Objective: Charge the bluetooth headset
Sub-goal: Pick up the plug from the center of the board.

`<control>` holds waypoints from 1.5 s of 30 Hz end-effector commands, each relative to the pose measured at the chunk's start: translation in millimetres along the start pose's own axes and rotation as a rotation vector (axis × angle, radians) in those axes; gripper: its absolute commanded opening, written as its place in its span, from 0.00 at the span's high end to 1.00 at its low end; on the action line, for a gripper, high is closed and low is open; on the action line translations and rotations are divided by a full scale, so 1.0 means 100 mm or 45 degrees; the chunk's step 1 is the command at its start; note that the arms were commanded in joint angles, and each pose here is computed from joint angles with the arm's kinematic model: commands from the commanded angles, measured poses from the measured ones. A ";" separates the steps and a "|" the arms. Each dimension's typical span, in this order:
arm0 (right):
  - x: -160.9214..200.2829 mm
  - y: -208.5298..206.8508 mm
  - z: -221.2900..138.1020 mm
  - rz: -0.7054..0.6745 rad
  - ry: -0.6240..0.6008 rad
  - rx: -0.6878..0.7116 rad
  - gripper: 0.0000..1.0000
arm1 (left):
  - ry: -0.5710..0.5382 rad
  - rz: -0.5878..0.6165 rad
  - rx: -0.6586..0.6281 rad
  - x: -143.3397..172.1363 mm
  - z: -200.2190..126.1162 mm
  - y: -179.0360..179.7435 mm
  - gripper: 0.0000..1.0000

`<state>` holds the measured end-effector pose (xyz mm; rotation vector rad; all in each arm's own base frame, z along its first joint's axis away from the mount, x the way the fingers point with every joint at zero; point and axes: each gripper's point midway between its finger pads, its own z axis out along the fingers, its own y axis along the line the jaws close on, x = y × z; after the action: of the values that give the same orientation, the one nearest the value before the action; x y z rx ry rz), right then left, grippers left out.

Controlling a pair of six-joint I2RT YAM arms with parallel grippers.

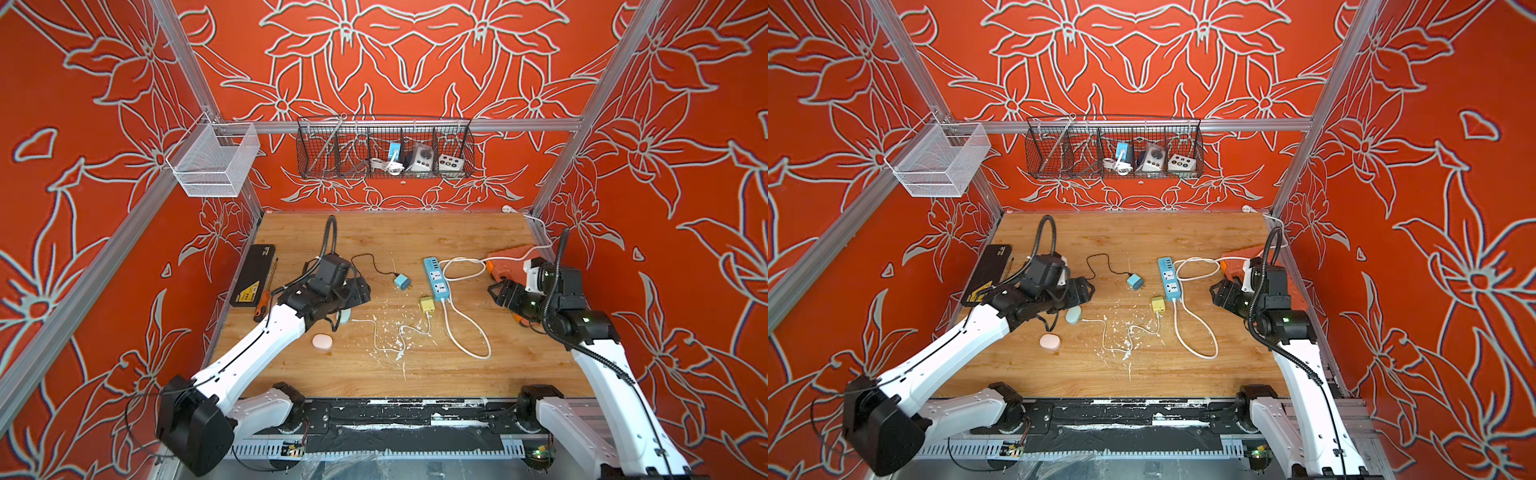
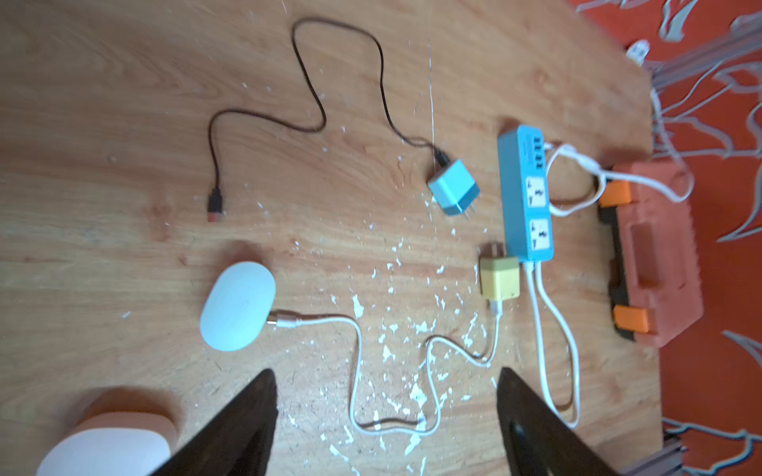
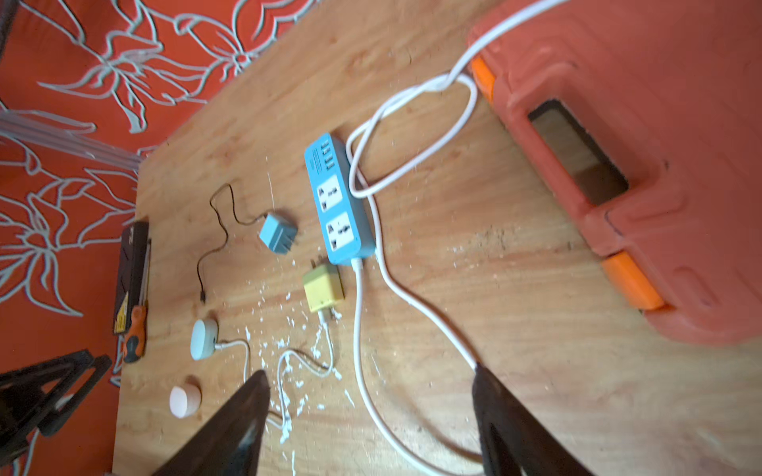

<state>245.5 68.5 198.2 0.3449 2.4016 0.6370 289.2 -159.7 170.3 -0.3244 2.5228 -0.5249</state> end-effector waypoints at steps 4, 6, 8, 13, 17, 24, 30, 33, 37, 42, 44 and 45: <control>0.25 0.01 -0.10 -0.031 0.112 -0.008 0.21 | 0.094 0.057 -0.139 0.20 0.23 -0.25 0.17; 0.29 -0.01 -0.10 -0.027 0.115 -0.002 0.21 | 0.113 0.060 -0.181 0.22 0.32 -0.33 0.18; 0.34 -0.04 -0.09 -0.024 0.124 -0.001 0.21 | 0.139 0.061 -0.194 0.25 0.43 -0.47 0.17; 0.42 -0.09 -0.06 -0.021 0.137 0.006 0.21 | 0.185 0.100 -0.232 0.34 0.70 -0.82 0.15; 0.45 -0.11 -0.07 -0.023 0.135 0.009 0.21 | 0.237 0.109 -0.288 0.43 0.97 -0.99 0.14; 0.48 -0.16 -0.08 -0.033 0.124 0.030 0.21 | 0.291 0.104 -0.264 0.55 1.34 -1.22 0.17; 0.51 -0.18 -0.05 -0.029 0.131 0.034 0.21 | 0.315 0.120 -0.259 0.60 1.51 -1.31 0.18; 0.52 -0.19 -0.04 -0.026 0.136 0.035 0.21 | 0.334 0.135 -0.269 0.62 1.59 -1.33 0.20; 0.52 -0.21 -0.04 -0.024 0.133 0.044 0.21 | 0.384 0.144 -0.287 0.70 1.70 -1.34 0.23; 0.51 -0.22 -0.03 -0.024 0.130 0.054 0.21 | 0.412 0.148 -0.317 0.78 1.79 -1.29 0.26; 0.51 -0.22 -0.03 -0.023 0.131 0.054 0.21 | 0.426 0.149 -0.331 0.82 1.83 -1.25 0.27; 0.51 -0.23 -0.02 -0.023 0.129 0.055 0.21 | 0.429 0.149 -0.336 0.83 1.84 -1.24 0.27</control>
<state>205.1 70.5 169.8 0.3091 2.4951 0.6329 344.5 -355.8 50.3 -0.1948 2.8883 -0.2598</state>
